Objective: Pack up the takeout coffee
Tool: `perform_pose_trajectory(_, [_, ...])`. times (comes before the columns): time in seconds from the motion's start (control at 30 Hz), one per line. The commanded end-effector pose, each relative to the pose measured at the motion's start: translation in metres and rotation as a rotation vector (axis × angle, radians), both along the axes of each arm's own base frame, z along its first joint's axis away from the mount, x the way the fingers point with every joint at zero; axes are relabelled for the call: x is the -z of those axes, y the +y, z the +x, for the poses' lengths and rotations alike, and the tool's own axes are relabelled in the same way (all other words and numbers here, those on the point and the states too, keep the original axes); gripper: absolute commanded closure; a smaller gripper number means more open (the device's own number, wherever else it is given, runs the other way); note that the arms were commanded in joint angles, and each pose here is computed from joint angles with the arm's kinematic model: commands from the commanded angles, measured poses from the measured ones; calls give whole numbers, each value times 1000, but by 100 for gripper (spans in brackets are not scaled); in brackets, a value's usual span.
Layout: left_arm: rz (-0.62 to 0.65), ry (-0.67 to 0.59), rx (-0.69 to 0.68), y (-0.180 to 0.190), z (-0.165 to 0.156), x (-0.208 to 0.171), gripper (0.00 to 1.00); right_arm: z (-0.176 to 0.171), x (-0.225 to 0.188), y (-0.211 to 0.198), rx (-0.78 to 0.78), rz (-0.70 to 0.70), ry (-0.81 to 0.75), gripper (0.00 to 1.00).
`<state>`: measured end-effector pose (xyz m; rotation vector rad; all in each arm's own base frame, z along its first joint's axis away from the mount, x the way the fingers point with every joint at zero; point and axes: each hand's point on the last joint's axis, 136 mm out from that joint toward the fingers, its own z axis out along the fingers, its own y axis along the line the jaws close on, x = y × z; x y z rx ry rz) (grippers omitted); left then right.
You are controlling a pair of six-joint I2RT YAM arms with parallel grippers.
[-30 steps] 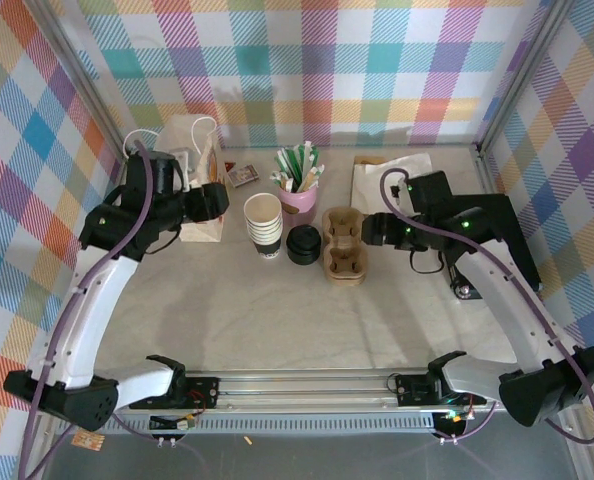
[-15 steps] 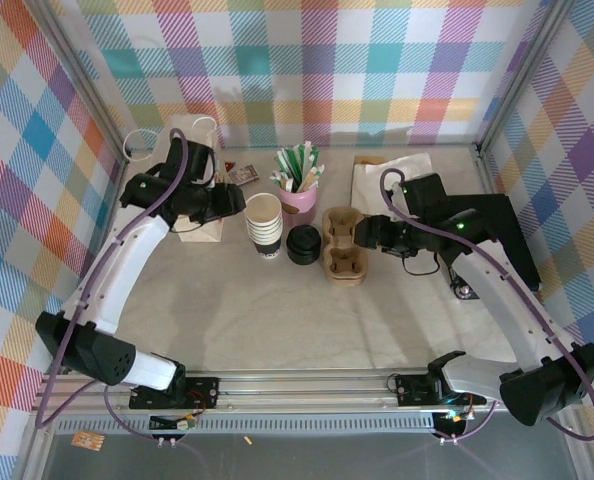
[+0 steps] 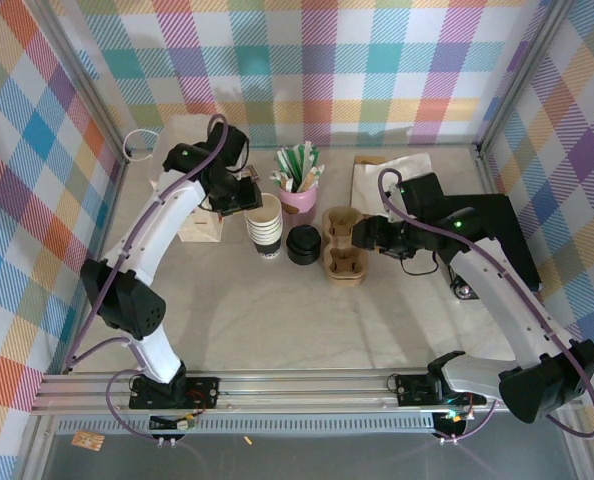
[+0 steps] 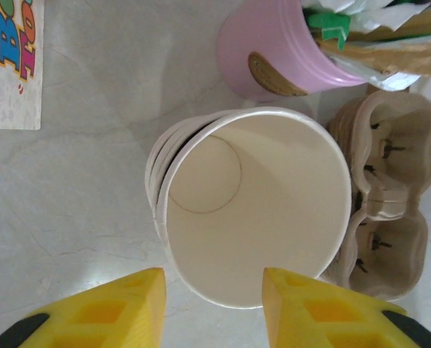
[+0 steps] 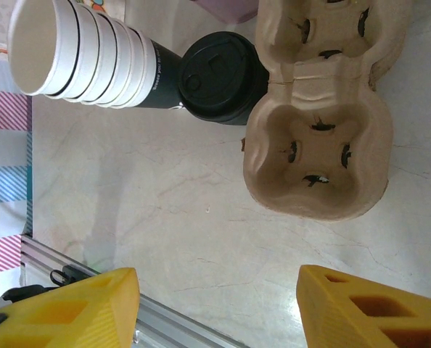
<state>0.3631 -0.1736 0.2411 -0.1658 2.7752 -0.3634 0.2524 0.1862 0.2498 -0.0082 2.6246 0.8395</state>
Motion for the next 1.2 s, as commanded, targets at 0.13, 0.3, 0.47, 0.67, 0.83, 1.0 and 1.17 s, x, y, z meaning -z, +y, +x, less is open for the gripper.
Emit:
perform_pose_trajectory(0.13, [89, 38, 7, 10, -9, 1, 64, -2, -13, 3, -7, 18, -16, 41])
perform_pose_trajectory(0.3, [88, 49, 12, 7, -7, 5, 65, -2, -12, 2, -5, 13, -13, 41])
perform_pose_trajectory(0.47, [78, 69, 14, 3, -5, 9, 68, -1, -10, 2, -2, 13, -7, 40])
perform_pose_trajectory(0.67, [87, 87, 14, 3, -5, 11, 72, 1, -12, 3, 6, 16, -6, 40])
perform_pose_trajectory(0.83, [102, 94, 10, 5, -5, 13, 75, 1, -12, 1, 13, 11, -10, 40])
perform_pose_trajectory(1.0, [103, 90, -1, 6, -4, 12, 76, 1, -12, 1, 17, 11, -12, 40])
perform_pose_trajectory(1.17, [108, 90, -8, 7, -2, 13, 76, 2, -12, 1, 19, 10, -13, 40])
